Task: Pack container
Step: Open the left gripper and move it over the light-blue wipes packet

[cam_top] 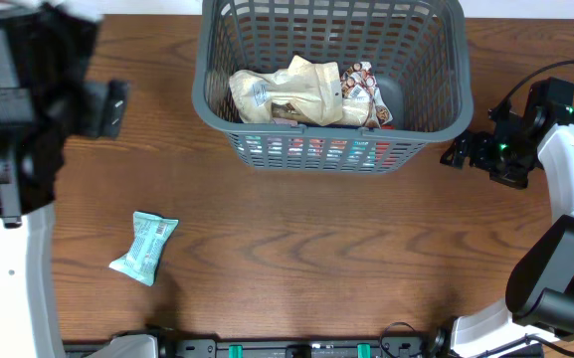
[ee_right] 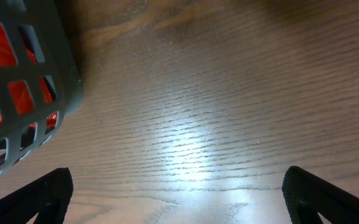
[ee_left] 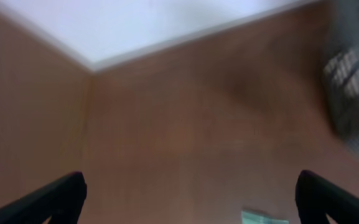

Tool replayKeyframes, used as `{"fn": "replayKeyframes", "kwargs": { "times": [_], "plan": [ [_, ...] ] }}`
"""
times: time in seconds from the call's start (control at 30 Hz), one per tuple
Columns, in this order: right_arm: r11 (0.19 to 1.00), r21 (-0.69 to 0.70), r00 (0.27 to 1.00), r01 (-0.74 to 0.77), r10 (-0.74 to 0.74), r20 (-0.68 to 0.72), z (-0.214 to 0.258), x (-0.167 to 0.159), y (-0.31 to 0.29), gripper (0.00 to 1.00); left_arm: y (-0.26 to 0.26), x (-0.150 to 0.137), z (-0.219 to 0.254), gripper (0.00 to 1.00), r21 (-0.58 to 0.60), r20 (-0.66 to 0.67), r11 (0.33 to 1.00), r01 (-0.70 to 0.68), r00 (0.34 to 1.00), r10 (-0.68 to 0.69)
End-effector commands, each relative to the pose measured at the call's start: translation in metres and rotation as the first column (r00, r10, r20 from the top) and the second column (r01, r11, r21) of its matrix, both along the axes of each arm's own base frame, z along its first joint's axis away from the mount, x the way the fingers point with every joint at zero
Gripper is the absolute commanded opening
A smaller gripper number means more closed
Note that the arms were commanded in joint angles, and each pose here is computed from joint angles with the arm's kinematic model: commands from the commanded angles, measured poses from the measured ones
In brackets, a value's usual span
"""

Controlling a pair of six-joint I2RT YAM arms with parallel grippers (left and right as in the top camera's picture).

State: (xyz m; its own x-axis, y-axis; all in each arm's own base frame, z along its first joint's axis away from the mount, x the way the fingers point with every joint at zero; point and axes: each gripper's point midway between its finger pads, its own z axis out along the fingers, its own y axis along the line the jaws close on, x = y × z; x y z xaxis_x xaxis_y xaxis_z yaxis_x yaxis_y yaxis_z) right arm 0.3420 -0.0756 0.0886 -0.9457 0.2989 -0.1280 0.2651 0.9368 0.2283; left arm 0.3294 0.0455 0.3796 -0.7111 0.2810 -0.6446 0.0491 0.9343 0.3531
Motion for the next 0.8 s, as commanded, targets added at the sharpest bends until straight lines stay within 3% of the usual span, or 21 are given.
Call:
{"fn": "replayKeyframes", "kwargs": {
  "times": [0.0,0.23,0.4,0.57,0.77],
  "plan": [
    [1.0,0.0,0.999,-0.029,0.029,0.019,0.005,0.001,0.006,0.99,0.015,-0.017,-0.032,0.99,-0.103,-0.133,0.991,-0.088,0.988,0.074],
    [1.0,-0.002,0.999,-0.029,0.029,0.022,0.005,0.002,0.006,0.99,0.023,-0.044,-0.127,0.99,-0.146,-0.421,0.986,-0.084,0.907,0.015],
    [1.0,-0.006,0.999,-0.028,0.029,0.036,0.005,0.005,0.005,0.99,0.022,-0.051,-0.203,0.99,-0.163,-0.526,0.98,-0.118,0.85,0.015],
    [1.0,-0.006,0.999,-0.028,0.029,0.036,0.005,0.005,0.005,0.99,0.016,-0.076,-0.267,0.98,-0.179,-0.617,0.967,-0.183,0.786,0.035],
    [1.0,-0.007,0.999,-0.028,0.028,0.038,0.005,0.006,0.004,0.99,0.002,-0.092,-0.303,0.99,-0.18,-0.659,0.972,-0.152,0.752,-0.004]
  ]
}}
